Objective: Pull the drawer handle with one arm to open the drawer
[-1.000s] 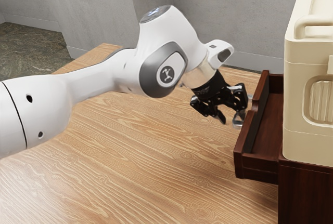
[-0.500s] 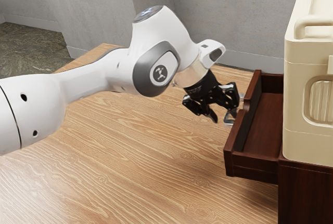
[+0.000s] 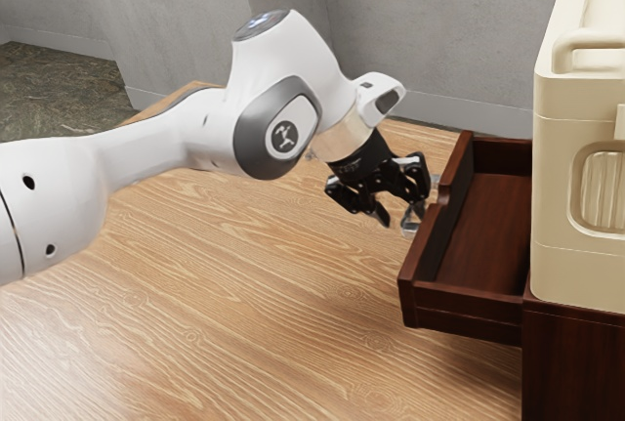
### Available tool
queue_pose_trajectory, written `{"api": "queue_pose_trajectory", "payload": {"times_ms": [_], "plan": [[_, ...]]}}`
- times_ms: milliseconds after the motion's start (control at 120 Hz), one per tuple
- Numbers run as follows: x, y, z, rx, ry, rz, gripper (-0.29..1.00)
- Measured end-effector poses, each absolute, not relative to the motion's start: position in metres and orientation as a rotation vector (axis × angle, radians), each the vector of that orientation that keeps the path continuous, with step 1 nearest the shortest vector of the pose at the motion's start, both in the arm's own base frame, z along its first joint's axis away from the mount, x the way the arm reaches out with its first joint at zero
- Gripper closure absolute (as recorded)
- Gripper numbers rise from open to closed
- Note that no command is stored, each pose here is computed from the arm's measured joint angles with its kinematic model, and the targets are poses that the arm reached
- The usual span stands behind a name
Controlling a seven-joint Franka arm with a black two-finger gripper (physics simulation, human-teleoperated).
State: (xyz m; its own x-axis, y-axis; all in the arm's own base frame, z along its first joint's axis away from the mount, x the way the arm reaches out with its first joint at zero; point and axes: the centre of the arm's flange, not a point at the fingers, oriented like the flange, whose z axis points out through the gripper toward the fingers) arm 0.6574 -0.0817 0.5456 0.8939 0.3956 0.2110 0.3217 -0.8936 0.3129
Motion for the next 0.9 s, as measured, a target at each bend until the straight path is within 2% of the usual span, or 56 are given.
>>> {"api": "queue_pose_trajectory", "payload": {"times_ms": [900], "plan": [[0.649, -0.047, 0.546, 2.797, 0.617, 0.398, 0.36]]}}
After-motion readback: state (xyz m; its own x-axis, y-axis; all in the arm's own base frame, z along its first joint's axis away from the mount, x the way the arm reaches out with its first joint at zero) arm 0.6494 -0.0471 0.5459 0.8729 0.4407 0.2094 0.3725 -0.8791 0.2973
